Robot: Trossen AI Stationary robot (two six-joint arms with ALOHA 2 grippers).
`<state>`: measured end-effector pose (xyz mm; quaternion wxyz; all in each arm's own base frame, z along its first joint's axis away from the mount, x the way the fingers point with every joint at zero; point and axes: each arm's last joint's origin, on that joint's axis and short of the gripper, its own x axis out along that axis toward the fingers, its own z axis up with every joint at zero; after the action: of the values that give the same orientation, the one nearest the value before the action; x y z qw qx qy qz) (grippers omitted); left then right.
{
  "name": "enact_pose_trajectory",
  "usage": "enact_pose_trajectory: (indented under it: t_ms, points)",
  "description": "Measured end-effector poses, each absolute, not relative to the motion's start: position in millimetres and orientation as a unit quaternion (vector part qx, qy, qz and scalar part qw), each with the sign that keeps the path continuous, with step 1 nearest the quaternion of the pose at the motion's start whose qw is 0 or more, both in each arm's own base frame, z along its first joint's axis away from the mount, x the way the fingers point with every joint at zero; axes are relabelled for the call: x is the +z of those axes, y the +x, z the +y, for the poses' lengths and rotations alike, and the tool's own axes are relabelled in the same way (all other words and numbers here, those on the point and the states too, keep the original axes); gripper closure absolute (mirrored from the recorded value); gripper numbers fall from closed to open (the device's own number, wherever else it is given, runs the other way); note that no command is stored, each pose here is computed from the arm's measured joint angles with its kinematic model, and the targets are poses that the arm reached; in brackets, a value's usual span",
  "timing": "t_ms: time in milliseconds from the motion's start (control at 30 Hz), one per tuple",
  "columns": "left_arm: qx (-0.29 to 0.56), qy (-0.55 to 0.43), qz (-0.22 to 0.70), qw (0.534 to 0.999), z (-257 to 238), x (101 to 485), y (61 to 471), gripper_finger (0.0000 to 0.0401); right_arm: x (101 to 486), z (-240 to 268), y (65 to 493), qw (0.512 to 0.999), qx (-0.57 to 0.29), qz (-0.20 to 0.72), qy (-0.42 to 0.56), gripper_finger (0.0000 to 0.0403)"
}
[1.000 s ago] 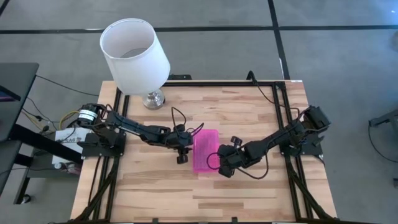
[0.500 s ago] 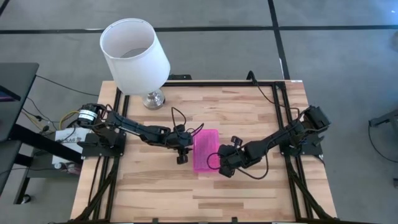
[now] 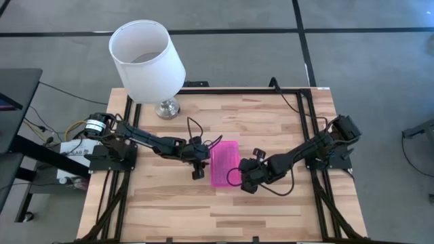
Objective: Pick & place school supplies into a supply box
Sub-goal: Return to Home Position
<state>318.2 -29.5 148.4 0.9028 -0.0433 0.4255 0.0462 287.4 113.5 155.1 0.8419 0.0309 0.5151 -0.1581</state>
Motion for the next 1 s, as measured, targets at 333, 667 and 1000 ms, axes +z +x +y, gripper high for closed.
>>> enact_pose_trajectory:
  t_ms: [333, 667, 1000]
  points:
    - [0.037, -0.012, 0.432, 0.901, -30, 177, 327, 0.0273, 182, 108, 276, 0.852, -0.155, 0.500, 0.023, 0.0310]
    - [0.056, 0.039, 0.354, 0.933, -23, 246, 322, 0.0273, 244, 93, 250, 0.898, -0.151, 0.412, 0.018, 0.0310]
    - [0.140, 0.042, 0.270, 0.952, -17, 297, 293, 0.0273, 288, 77, 221, 0.926, -0.138, 0.346, 0.056, 0.0310]
